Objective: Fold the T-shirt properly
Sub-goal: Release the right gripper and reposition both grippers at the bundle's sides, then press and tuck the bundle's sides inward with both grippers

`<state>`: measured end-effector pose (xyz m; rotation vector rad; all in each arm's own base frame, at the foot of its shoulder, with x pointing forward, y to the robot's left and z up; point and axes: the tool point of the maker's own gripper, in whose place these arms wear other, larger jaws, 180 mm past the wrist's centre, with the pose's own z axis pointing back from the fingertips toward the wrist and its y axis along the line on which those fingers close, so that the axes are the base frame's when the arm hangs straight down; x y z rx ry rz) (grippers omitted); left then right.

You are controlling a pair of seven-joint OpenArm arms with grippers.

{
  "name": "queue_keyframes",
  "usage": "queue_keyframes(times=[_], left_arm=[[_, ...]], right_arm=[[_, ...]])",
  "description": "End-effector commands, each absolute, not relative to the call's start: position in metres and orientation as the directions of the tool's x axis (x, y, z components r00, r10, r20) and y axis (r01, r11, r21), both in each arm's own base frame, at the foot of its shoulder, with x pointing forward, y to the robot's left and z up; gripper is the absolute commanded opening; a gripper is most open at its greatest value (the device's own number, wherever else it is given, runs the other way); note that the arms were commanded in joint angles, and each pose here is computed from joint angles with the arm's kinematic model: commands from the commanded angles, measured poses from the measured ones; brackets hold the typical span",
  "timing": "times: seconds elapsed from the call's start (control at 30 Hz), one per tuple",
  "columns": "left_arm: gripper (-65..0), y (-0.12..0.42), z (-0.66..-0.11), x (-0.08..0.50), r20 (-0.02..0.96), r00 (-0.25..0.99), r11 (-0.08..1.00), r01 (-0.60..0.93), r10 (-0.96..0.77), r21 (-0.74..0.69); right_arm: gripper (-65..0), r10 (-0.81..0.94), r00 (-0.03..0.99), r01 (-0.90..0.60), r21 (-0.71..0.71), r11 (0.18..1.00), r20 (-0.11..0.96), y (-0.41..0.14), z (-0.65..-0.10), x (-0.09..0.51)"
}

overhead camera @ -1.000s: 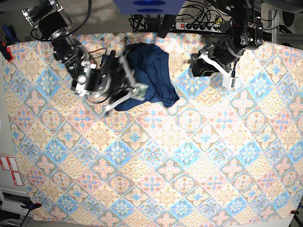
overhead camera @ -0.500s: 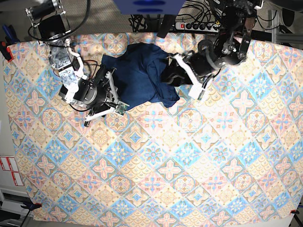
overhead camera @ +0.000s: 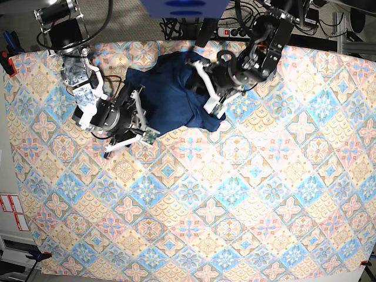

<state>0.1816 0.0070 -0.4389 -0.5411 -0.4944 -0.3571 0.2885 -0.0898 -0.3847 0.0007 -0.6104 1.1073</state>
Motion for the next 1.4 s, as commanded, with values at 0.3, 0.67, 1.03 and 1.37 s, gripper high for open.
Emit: queue_keyframes(times=[0.3,0.67,1.03,1.37], left_arm=[[-45.0,0.026,-0.416,0.165,0.575,0.782,0.789,0.503,-0.24,-0.355],[-45.0,-0.037,-0.388,0.164,0.645,0.716,0.675,0.616,-0.265,-0.406],[-45.0,-0.047,-0.419,0.152,0.58,0.745,0.656,0.623,-0.33,-0.427],[-45.0,-0.034,-0.437,0.159,0.556,0.743,0.688,0.624,-0.373,-0.371]], right_arm=[[-52.3,0.827,0.288,-0.818,-0.325,0.475,0.483,-0.091,-0.372,0.3],[-53.2,0.832,0.267,-0.858,-0.273,0.435,0.487,-0.056,-0.387,0.31],[-60.4,0.835,0.292,-0.884,-0.2,0.421,0.467,-0.057,-0.423,0.342],[-60.4,0.864,0.35,-0.912,-0.079,0.403,0.361,-0.067,-0.479,0.323]])
